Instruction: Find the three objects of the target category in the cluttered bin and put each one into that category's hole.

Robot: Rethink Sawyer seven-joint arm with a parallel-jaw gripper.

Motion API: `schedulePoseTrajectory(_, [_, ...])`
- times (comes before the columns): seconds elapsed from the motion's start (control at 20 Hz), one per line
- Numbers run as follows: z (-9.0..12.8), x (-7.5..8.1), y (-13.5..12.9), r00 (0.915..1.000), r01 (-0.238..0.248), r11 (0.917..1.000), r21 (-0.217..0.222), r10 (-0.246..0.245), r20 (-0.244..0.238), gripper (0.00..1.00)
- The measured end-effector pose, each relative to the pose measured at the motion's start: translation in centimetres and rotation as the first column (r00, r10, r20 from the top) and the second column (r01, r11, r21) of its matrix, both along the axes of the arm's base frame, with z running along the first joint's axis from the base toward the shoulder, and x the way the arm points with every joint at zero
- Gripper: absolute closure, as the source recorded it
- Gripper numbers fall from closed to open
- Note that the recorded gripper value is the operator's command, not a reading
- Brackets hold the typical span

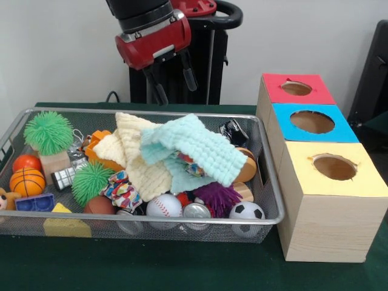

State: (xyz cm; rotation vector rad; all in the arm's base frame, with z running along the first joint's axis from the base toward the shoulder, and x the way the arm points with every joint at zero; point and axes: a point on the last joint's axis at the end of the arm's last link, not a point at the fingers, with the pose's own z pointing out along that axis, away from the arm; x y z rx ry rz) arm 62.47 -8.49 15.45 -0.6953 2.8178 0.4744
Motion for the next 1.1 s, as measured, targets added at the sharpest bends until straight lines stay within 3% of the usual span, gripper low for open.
schedulePoseTrajectory(0.25, [-0.2, -0.1, -0.4, 0.9999, -0.014, 0.9997, -0.021, 0.014, 0.003, 0.00])
schedulePoseTrajectory(0.4, [-1.0, -0.3, -1.6, 0.9982, -0.060, 0.9947, -0.084, 0.060, -0.003, 0.00])
schedulePoseTrajectory(0.45, [-1.7, -0.4, -2.5, 0.9949, -0.101, 0.9857, -0.135, 0.100, -0.013, 0.00])
schedulePoseTrajectory(0.65, [-2.5, -0.4, -3.8, 0.9881, -0.154, 0.9677, -0.200, 0.150, -0.031, 0.00])
schedulePoseTrajectory(0.8, [-3.6, 0.0, -5.8, 0.9778, -0.210, 0.9375, -0.278, 0.199, -0.065, 0.00])
schedulePoseTrajectory(0.85, [-3.8, 0.1, -6.2, 0.9760, -0.218, 0.9325, -0.288, 0.205, -0.073, 0.00])
schedulePoseTrajectory(1.0, [-4.9, 0.4, -8.1, 0.9631, -0.266, 0.9009, -0.343, 0.232, -0.136, 0.00])
schedulePoseTrajectory(1.1, [-5.3, 0.5, -8.9, 0.9562, -0.286, 0.8862, -0.364, 0.240, -0.167, 0.00])
